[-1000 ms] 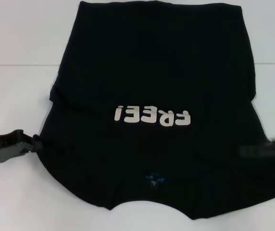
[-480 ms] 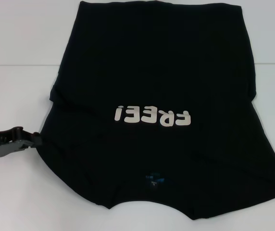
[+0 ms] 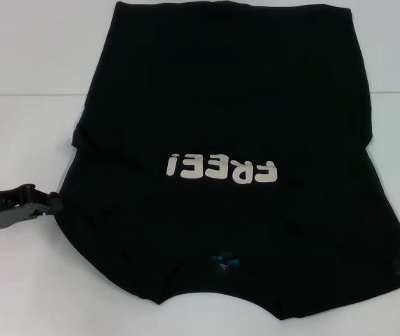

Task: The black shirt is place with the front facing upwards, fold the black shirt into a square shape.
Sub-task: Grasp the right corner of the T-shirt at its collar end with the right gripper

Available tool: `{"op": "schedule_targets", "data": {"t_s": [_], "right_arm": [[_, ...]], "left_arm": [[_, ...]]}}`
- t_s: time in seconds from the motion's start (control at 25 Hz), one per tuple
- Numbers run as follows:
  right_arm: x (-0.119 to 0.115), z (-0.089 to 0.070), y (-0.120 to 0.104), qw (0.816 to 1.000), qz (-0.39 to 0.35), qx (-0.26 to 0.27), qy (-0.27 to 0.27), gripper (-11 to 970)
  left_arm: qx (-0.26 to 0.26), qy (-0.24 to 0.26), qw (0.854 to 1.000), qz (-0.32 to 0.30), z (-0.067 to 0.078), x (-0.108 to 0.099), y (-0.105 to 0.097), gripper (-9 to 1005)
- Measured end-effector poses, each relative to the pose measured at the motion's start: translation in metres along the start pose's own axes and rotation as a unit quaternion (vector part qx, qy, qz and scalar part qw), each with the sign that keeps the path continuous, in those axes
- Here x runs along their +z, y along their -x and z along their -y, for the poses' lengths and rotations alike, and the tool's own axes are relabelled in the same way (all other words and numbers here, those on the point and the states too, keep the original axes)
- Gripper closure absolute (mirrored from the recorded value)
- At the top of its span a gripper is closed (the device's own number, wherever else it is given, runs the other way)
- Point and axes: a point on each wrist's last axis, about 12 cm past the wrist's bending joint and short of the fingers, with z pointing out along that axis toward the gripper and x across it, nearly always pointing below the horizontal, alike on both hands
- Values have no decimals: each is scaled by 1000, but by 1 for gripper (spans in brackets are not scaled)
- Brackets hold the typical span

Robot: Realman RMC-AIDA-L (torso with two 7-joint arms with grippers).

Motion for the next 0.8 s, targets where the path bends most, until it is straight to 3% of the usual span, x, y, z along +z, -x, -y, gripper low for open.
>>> {"op": "schedule_targets", "data": {"t_s": [0.8], "right_arm": [[10,-10,5,1000,-6,-18,11,45]], "left_arm": [[3,1,1000,2,1,0,2,984]]}}
